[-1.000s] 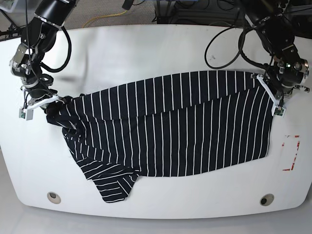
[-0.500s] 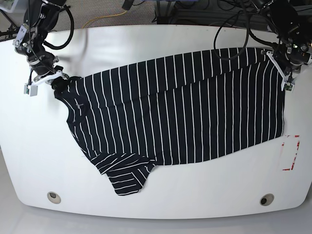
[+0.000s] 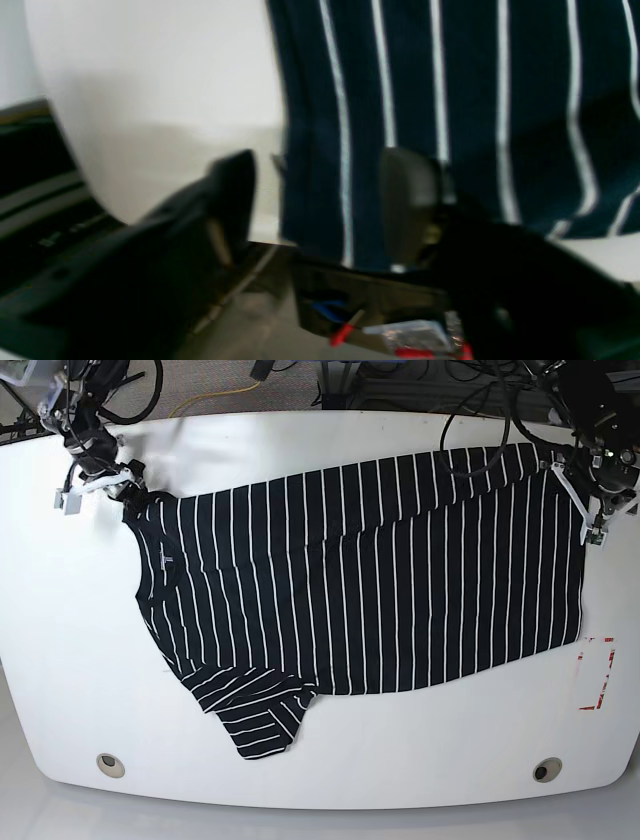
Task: Fold the T-shirt properly
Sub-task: 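Lift and stretch the shirt between both grippers, then lay it flat, then regrasp the shirt's side edges with both grippers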
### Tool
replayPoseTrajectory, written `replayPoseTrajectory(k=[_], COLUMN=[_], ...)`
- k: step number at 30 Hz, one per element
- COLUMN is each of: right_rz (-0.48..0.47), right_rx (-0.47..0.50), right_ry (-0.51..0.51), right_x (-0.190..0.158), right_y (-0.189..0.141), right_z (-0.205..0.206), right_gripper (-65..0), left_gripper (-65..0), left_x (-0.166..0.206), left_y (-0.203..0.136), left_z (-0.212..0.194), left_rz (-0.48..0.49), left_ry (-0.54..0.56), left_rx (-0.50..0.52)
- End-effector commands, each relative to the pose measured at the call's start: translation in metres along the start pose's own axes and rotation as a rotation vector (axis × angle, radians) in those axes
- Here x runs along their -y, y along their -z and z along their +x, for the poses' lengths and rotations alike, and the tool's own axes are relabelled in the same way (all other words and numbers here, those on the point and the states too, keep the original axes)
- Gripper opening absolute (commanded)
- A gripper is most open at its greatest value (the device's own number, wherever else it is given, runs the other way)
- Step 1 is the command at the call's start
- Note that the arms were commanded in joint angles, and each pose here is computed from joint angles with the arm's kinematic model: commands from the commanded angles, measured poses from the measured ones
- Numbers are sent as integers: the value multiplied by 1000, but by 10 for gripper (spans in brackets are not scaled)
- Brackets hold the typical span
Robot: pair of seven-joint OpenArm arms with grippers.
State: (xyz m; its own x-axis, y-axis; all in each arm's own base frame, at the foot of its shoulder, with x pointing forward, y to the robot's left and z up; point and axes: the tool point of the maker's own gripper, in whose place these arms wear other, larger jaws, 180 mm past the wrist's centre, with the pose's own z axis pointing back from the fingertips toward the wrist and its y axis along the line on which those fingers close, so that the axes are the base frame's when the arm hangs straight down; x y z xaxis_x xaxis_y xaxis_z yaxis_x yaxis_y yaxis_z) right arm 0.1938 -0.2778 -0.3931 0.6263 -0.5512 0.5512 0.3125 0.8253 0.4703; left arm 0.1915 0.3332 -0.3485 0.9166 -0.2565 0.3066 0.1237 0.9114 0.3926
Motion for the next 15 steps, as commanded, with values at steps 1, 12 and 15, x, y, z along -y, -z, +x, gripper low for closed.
replayPoseTrajectory(k=[1,12,15], right_rz=[16,71,62], right_rx=[70,190,230], right_ry=[-19,-78,-102], right_x=[-8,-38,-41], right_y=[-10,0,11], right_z=[17,70,99], right_gripper=[-257,-205,-205], left_gripper=[-257,-257,-258], left_x=[-10,-51,-57], left_y=[-5,-18,-23], left_z=[10,49,65], left_rz=[31,112,126], left_ry=[28,-118,-133], left_rx=[25,148,187])
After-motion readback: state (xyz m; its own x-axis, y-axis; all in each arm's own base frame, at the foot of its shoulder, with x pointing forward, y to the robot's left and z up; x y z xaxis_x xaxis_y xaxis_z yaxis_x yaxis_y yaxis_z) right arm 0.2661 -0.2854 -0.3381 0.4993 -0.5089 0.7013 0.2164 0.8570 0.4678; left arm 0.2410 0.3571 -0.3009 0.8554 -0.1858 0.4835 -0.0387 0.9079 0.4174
